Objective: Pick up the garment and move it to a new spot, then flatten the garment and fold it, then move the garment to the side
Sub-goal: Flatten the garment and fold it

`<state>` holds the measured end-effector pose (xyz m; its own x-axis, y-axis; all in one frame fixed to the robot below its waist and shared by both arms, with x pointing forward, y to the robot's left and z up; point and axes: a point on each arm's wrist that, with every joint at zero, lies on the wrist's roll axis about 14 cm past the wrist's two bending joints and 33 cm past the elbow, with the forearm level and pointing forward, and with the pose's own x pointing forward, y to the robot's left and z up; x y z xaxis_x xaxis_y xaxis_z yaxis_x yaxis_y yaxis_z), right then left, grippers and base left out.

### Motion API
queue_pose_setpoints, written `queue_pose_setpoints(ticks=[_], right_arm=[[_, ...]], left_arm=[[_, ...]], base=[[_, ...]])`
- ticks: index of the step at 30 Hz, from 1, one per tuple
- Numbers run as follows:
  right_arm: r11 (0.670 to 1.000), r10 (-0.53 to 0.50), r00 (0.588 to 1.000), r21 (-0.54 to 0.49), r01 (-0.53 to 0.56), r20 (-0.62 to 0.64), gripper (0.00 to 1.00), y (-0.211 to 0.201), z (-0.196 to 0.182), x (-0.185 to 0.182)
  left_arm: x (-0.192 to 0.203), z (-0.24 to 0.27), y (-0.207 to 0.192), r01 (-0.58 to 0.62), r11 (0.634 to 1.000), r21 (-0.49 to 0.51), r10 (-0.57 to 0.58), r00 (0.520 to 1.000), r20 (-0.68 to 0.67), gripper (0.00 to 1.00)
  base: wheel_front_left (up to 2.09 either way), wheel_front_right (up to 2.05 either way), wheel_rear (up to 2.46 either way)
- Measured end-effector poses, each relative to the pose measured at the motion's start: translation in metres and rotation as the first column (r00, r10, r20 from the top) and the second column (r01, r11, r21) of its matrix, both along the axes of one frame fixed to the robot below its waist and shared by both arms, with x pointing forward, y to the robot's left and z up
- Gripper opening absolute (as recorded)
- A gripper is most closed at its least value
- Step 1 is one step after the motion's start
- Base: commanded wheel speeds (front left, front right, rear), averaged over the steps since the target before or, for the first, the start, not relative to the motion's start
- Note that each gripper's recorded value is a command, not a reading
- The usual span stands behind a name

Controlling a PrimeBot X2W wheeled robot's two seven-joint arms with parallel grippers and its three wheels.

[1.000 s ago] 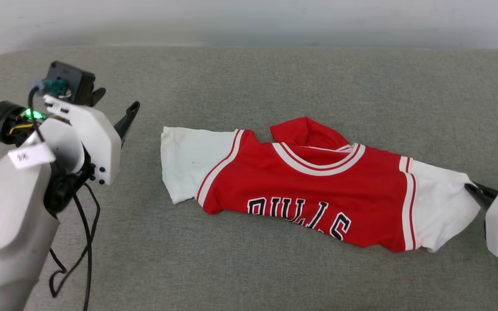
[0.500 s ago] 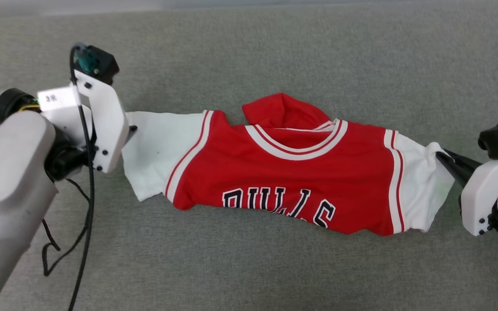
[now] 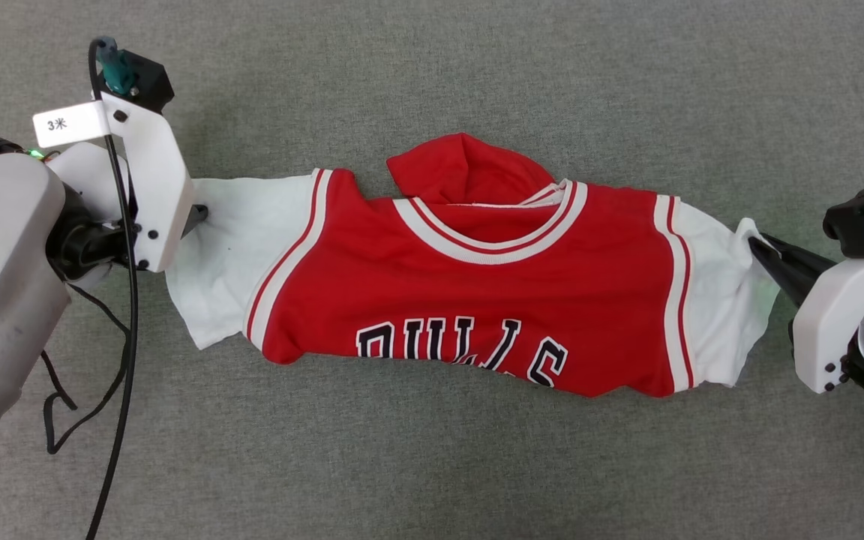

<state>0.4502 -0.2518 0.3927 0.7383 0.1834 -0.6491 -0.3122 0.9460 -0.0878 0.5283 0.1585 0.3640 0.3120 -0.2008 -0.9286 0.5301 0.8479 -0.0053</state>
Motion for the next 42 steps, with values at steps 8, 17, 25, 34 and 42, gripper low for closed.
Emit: queue_pose_setpoints(ticks=[8,17,25,34,42], right_arm=[[0.999,0.034,0.999,0.001,-0.034,0.027,0.00,0.011,0.008,0.005],[0.999,0.046,0.984,-0.003,-0.046,0.175,0.00,0.015,0.053,0.016],[0.999,0.038,0.934,0.005,-0.043,0.355,0.00,0.016,0.115,0.021],[0.999,0.044,0.823,-0.013,-0.045,0.567,0.00,0.017,0.201,0.028],[0.998,0.056,0.659,-0.035,-0.045,0.750,0.00,0.024,0.292,0.033]], left_arm=[[-0.004,0.003,-0.004,0.057,0.998,-0.007,-0.057,0.997,0.044,0.00],[0.006,0.061,-0.009,0.105,0.991,-0.085,-0.075,0.951,0.300,0.00],[0.006,0.146,-0.002,0.157,0.980,-0.123,-0.055,0.808,0.587,0.00],[-0.007,0.261,0.006,0.193,0.973,-0.129,0.004,0.541,0.841,0.00],[-0.028,0.375,-0.001,0.249,0.962,-0.111,0.054,0.225,0.973,0.00]], base=[[0.00,0.00,0.00],[0.00,0.00,0.00],[0.00,0.00,0.00],[0.00,0.00,0.00],[0.00,0.00,0.00]])
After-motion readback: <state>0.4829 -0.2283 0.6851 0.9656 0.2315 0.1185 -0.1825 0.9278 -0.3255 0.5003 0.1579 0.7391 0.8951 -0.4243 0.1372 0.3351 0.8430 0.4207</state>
